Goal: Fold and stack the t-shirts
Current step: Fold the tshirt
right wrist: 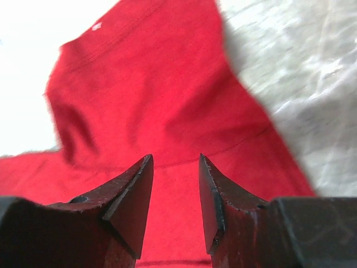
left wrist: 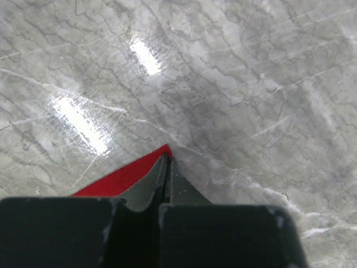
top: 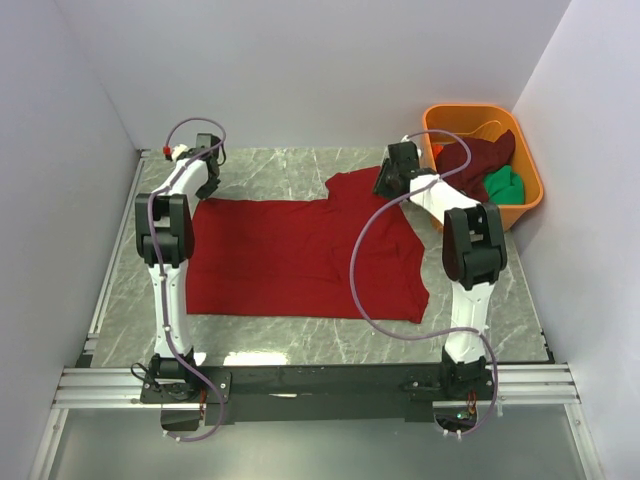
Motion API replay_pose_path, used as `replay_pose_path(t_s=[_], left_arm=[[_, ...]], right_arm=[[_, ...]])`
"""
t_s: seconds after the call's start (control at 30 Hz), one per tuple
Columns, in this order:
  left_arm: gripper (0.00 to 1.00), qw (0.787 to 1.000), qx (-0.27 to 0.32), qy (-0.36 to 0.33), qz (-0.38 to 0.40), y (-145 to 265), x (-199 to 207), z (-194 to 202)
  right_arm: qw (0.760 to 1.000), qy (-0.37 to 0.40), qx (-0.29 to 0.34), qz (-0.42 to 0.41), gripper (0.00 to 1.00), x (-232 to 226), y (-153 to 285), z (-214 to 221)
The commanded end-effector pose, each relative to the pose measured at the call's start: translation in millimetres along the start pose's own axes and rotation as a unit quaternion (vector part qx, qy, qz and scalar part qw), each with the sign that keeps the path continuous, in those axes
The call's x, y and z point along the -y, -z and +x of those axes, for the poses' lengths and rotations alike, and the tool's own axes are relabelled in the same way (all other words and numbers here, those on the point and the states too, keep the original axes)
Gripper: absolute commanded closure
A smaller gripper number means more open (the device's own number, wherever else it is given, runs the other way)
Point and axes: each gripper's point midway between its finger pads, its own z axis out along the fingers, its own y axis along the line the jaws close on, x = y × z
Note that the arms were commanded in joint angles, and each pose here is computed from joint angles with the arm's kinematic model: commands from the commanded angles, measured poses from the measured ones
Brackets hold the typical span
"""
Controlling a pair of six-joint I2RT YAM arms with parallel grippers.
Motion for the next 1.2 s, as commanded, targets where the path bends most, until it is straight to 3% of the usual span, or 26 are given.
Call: replay_pose_path(t_s=[0.0, 0.3, 0.83, 1.17], left_arm=[[1.00, 0.999, 0.022, 0.019, 0.042, 27.0, 11.7, -29.5], [1.00, 0.998, 0.018, 0.019, 0.051, 26.3, 10.8, -31.8], [1.00, 0.998, 0.011, 0.019, 0.063, 25.2, 13.3, -28.4], [1.00, 0.997, 0.009, 0.023, 0.070, 22.9, 13.6, -30.6]], right_arm=[[0.999, 0.010, 0.015, 0.030, 0.54, 13.3, -3.3, -27.3], [0.998, 0.015, 0.015, 0.066, 0.53, 17.3, -28.3, -49.2], [0.995, -0.004, -0.001, 0.104, 0.54, 31.1, -49.2, -42.9], [0.995, -0.020, -0.012, 0.098, 0.63, 25.1, -62.6, -40.5]])
